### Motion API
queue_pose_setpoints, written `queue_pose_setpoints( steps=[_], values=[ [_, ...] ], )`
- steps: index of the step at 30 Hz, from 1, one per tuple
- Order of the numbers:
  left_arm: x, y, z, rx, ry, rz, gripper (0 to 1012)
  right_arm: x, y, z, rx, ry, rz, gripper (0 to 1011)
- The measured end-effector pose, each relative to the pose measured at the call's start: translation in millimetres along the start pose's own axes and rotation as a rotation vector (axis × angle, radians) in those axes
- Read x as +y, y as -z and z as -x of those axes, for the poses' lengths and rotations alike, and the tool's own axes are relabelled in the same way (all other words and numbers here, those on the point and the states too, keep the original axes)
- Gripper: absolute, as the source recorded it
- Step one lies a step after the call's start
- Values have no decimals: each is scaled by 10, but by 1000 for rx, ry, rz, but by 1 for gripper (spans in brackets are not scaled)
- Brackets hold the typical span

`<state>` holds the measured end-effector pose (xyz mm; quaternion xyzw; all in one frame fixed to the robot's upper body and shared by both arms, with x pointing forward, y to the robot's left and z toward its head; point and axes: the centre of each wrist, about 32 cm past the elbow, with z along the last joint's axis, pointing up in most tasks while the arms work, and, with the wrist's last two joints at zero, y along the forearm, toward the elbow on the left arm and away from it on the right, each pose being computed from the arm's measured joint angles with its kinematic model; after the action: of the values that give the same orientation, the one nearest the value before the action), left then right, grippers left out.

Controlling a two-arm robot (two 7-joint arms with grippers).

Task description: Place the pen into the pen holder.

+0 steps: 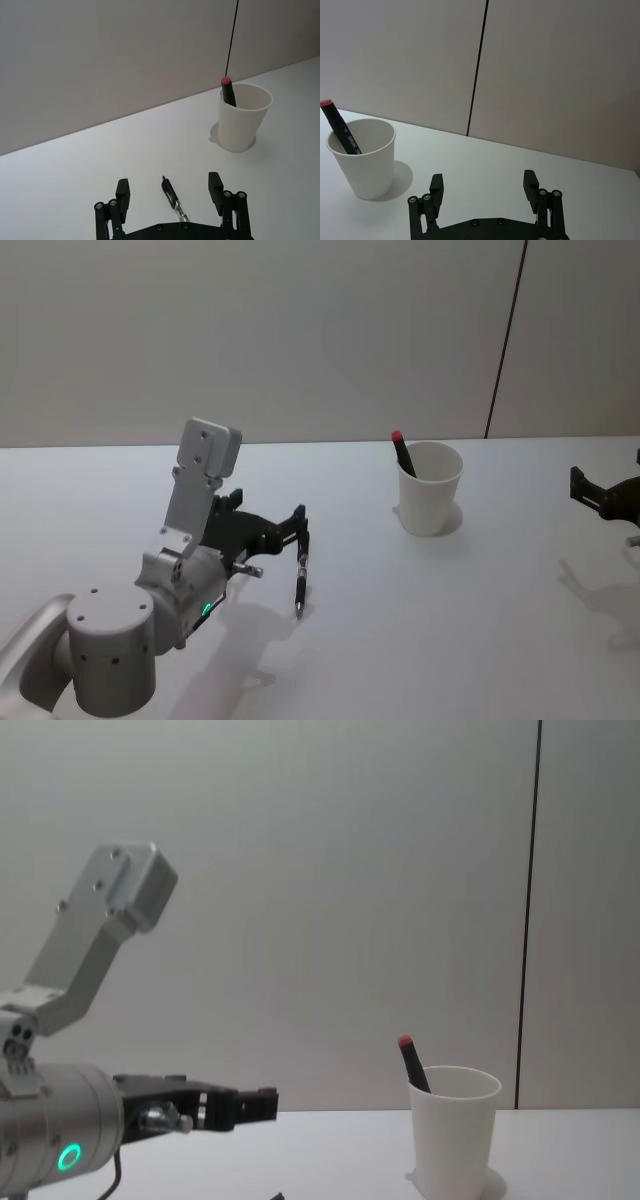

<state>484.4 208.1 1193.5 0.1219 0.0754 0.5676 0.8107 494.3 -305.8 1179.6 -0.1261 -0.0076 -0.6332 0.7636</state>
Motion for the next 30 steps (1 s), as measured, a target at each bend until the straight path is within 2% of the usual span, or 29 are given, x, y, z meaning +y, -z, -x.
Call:
queue_pose_setpoints(
  steps=[7, 10, 16, 30],
  values=[
    [-59, 49, -41, 11, 10, -68, 1003, 0, 0, 0, 0, 0, 0, 1001],
    [-82, 58, -54, 13, 15, -85, 1003, 0, 0, 0, 0, 0, 0, 1001],
    [-155, 77, -94, 7, 34, -136, 1003, 0, 0, 0, 0, 0, 0, 1002],
    [-339, 105, -151, -4, 76, -215, 1003, 0, 0, 0, 0, 0, 0, 1002]
  ],
)
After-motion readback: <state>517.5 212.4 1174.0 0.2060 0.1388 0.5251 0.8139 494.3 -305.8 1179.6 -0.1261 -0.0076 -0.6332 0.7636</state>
